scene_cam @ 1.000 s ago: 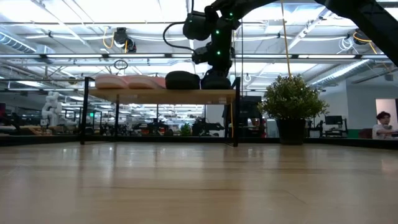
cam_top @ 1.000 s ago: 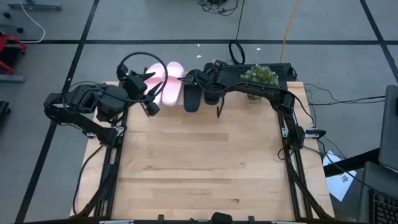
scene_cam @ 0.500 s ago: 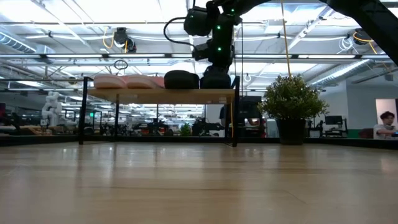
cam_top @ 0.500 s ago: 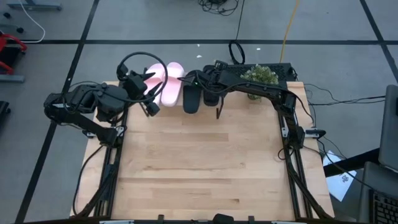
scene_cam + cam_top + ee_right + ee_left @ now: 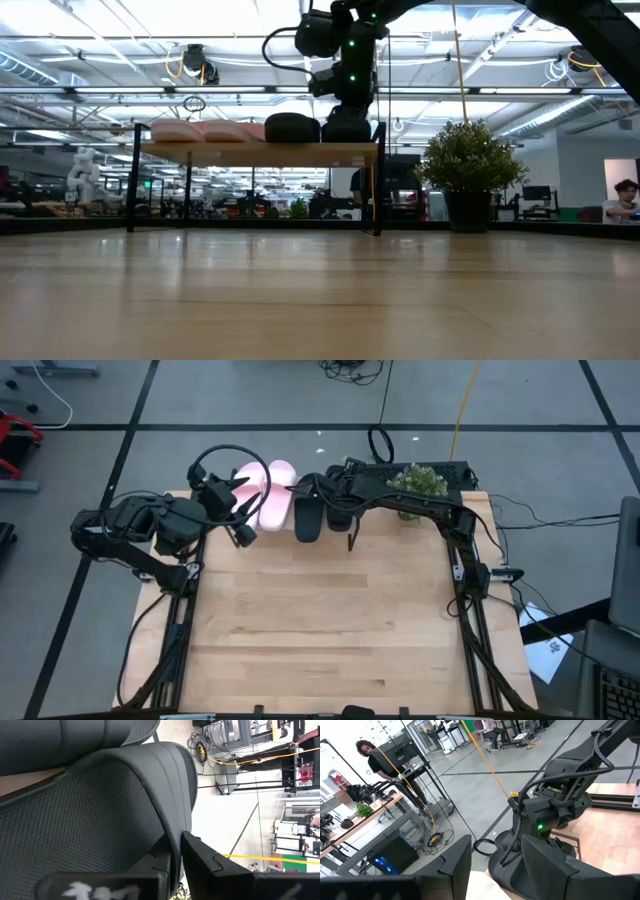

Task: Pick and place slides into the shelf
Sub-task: Put the black slides on the shelf

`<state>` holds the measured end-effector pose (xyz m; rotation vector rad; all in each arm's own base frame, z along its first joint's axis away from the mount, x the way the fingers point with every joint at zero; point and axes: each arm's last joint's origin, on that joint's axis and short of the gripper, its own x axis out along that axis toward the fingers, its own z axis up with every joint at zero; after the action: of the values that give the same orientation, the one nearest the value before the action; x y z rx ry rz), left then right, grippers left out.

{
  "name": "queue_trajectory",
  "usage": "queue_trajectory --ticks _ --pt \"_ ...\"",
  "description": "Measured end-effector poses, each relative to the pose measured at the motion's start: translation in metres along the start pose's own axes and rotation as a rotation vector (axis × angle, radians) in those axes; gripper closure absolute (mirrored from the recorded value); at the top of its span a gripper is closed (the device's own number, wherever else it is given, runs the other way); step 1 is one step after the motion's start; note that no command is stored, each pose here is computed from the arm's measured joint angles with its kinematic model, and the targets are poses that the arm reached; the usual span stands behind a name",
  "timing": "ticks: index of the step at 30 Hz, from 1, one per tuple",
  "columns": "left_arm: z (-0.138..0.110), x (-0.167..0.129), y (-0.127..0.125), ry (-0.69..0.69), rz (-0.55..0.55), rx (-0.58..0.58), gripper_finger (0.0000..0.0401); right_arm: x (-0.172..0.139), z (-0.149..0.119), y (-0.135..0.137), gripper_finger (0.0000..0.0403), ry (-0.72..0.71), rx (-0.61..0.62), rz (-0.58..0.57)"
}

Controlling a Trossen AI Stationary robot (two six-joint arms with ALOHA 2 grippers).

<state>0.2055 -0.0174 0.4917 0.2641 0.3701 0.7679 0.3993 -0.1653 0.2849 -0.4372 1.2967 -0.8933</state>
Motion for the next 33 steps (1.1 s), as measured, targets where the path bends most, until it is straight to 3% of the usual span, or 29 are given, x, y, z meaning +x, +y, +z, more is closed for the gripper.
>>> queue_trajectory --ticks 33 --pt "0.0000 -0.0001 0.0001 0.000 0.000 -0.002 0.0226 -0.0060 -0.0029 0.0050 0.0364 0.011 -0.043 0.051"
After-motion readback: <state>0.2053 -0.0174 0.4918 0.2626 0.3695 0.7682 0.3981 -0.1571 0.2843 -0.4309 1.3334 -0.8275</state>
